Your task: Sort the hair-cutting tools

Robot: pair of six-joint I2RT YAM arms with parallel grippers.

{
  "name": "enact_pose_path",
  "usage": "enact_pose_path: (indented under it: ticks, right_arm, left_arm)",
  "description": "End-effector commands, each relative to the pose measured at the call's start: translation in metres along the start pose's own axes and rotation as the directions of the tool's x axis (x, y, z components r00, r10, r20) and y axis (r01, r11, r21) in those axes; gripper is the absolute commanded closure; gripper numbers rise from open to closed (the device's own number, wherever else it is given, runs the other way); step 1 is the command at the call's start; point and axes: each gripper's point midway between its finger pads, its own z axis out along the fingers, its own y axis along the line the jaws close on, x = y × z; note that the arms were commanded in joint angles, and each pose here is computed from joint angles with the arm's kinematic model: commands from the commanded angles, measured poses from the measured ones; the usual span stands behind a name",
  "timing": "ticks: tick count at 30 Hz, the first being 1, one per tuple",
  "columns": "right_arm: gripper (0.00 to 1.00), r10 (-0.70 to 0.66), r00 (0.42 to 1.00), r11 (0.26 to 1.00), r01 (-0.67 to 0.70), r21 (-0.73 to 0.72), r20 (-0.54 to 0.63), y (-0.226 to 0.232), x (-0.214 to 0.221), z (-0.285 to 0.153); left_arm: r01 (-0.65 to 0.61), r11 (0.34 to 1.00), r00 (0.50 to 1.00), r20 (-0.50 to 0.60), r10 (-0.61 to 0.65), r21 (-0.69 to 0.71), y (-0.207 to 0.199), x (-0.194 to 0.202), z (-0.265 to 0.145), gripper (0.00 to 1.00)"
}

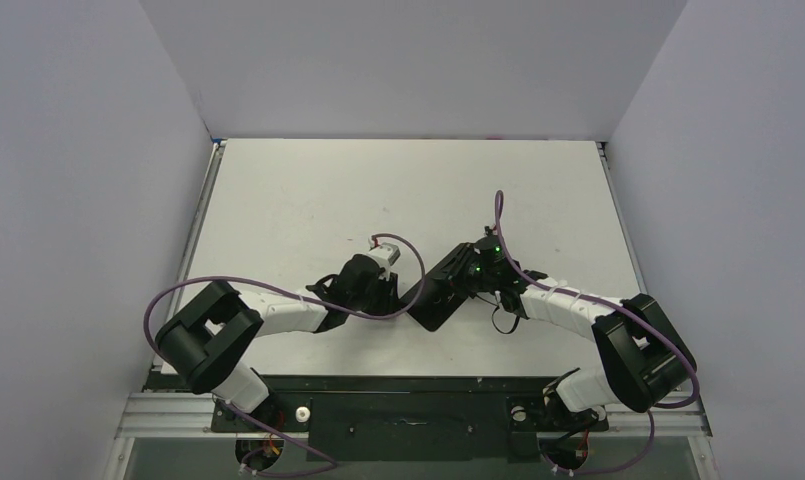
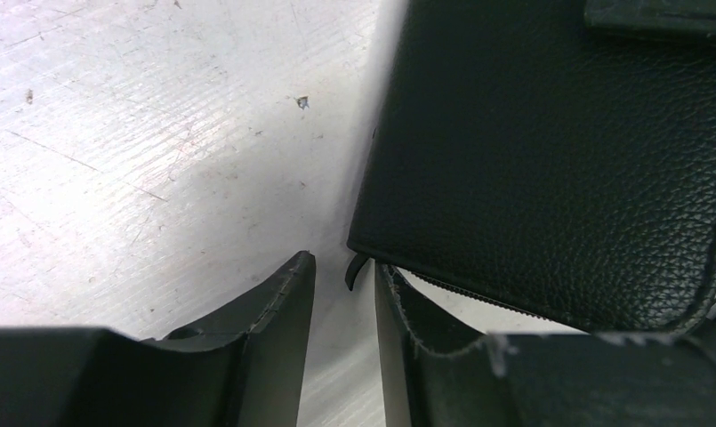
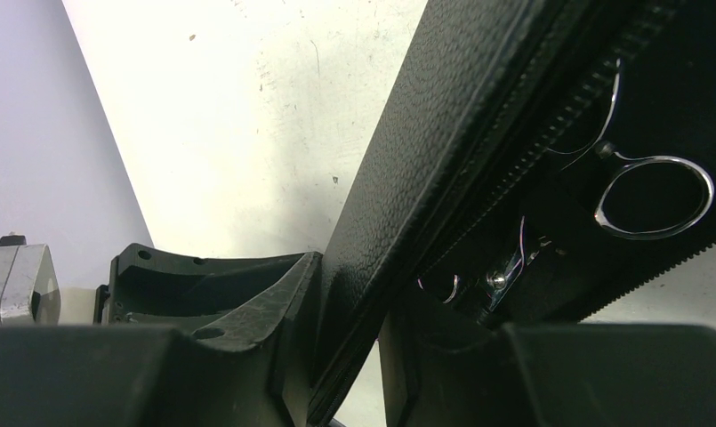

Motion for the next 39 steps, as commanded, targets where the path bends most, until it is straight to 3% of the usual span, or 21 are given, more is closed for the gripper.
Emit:
enact_pose_path:
  ticks: [1,10,14,18,39]
  right_arm:
    - [0.75,-0.02,1.0,0.999,0.02,-0.035,0.017,0.013,-0.008,-0.001]
    - [0.76,-0.018,1.0,1.0,0.018,-0.018,0.025,0.005,-0.008,-0.001]
    - [0.84,-0.018,0.999,1.0,0.018,0.003,0.027,-0.004,-0.005,0.0]
    - [1.0,-0.004,0.999,1.0,0.003,0.023,0.034,-0.017,-0.001,0.002]
    - [1.0,0.103,0.988,0.993,-0.109,0.047,0.114,-0.057,0.004,0.016]
  left_arm:
    - [-0.029,0.999,1.0,0.004,0.029,0.026,-0.009,-0.006,0.004,0.74]
    - [-0.034,0.999,0.999,-0.01,0.034,0.033,-0.012,0.001,0.003,0.89]
    - [-0.032,0.999,0.999,-0.012,0.033,0.037,-0.011,0.006,-0.001,1.0]
    - [-0.024,0.998,1.0,-0.015,0.025,0.057,-0.013,0.013,-0.005,1.0]
    - [-0.057,0.98,0.995,-0.066,0.07,0.189,-0.054,0.049,-0.013,1.0]
